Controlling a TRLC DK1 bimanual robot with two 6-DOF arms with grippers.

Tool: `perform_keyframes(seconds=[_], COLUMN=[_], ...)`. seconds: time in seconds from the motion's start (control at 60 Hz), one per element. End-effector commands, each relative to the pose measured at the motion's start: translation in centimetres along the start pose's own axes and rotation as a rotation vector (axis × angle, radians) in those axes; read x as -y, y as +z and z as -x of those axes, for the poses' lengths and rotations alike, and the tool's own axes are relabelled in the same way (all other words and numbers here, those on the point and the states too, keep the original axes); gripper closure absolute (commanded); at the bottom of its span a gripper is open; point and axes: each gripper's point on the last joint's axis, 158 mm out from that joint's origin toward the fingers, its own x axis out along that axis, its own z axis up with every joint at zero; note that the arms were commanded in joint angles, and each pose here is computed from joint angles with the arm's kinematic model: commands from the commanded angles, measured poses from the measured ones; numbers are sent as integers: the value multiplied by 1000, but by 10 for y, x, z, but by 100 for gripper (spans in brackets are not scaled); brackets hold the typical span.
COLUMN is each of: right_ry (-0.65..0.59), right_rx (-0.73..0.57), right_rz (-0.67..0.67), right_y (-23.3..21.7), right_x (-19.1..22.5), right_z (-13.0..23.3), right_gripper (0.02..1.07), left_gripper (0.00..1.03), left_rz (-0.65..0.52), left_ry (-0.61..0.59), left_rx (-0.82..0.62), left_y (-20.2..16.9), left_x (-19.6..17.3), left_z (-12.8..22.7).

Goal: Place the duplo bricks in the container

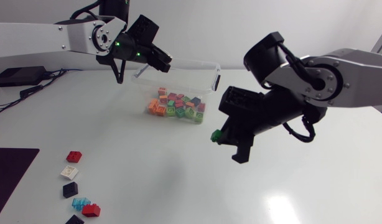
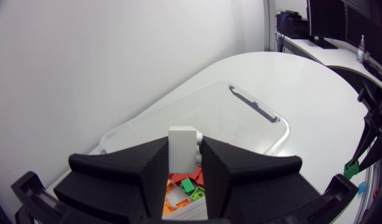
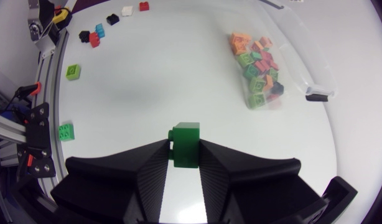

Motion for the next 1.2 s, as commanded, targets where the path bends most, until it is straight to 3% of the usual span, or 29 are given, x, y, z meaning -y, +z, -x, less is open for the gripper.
perform_keyframes(seconds=[0.0,0.05,0.067,0.283,0.533,0.85,1.133,1.183], right_ry=[-30,-46,-51,-128,-202,-259,-292,-298], right_rx=[41,72,80,188,291,368,387,358], right_rz=[-39,-54,-61,-109,-170,-256,-309,-319], right_y=[18,29,33,76,115,135,146,145], right_x=[19,28,31,72,128,189,233,240], right_z=[3,8,10,25,25,10,-24,-35], right_gripper=[76,76,76,76,76,76,76,71], left_gripper=[47,4,2,3,3,4,4,4], left_rz=[43,60,64,78,86,59,-15,-47], left_ry=[24,49,53,100,166,141,91,46], left_rx=[9,7,7,18,64,102,48,5], left_y=[0,-1,-1,2,3,-16,-52,-64], left_x=[-17,-27,-30,-50,-57,-27,3,14], left_z=[-15,-20,-20,5,74,142,156,154])
